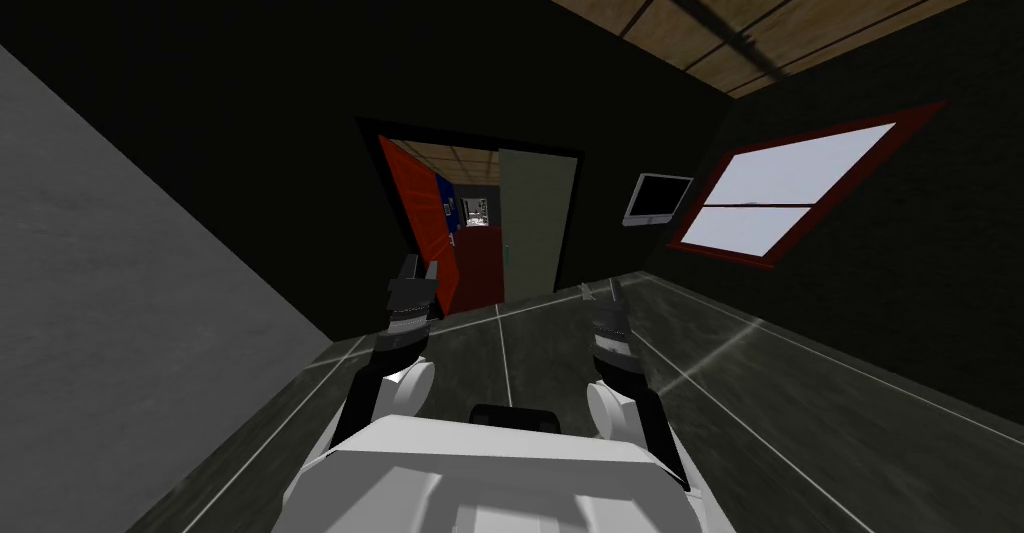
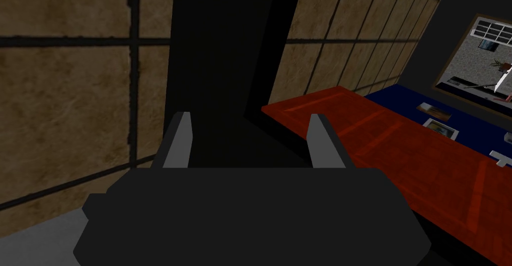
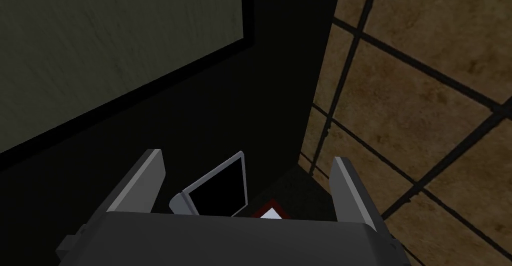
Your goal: Push the door open
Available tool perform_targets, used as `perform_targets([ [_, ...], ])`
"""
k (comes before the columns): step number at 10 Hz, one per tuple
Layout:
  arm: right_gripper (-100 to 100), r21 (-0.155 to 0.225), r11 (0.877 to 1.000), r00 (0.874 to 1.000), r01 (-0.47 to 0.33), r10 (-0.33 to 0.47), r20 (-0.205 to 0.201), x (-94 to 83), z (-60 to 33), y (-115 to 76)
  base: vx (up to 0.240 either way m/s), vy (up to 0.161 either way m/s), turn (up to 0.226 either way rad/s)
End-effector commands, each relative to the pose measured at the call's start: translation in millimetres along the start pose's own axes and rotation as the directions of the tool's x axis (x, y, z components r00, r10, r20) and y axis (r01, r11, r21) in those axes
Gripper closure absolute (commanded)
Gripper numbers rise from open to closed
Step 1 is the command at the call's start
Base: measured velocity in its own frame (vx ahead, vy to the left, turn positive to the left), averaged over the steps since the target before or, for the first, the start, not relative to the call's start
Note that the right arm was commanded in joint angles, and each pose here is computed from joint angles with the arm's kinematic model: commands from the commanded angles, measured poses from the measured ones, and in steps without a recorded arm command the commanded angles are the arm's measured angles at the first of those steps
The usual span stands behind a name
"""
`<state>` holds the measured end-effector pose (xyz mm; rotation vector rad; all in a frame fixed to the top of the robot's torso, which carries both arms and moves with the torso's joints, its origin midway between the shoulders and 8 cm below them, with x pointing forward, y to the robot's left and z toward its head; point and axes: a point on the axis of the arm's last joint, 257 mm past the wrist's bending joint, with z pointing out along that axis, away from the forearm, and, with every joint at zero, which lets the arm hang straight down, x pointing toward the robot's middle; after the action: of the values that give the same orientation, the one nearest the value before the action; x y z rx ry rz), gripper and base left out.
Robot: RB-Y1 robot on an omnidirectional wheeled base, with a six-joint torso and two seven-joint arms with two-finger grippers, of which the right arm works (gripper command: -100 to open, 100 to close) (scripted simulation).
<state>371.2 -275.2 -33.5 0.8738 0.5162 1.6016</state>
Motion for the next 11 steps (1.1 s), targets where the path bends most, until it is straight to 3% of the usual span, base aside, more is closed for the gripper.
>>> perform_targets([
  [1, -100, 0.019, 0.999, 0.999, -0.044, 0.044, 0.004, -3.8, -3.0, -12.3, 0.104, 0.016, 0.139],
  [7, -100, 0.075, 0.982, 0.985, -0.171, 0.169, 0.034, -15.4, -13.9, -49.6, 0.12, -0.002, 0.113],
  [11, -100, 0.104, 0.962, 0.967, -0.251, 0.245, 0.065, -23.4, -21.9, -72.6, 0.098, -0.001, 0.105],
])
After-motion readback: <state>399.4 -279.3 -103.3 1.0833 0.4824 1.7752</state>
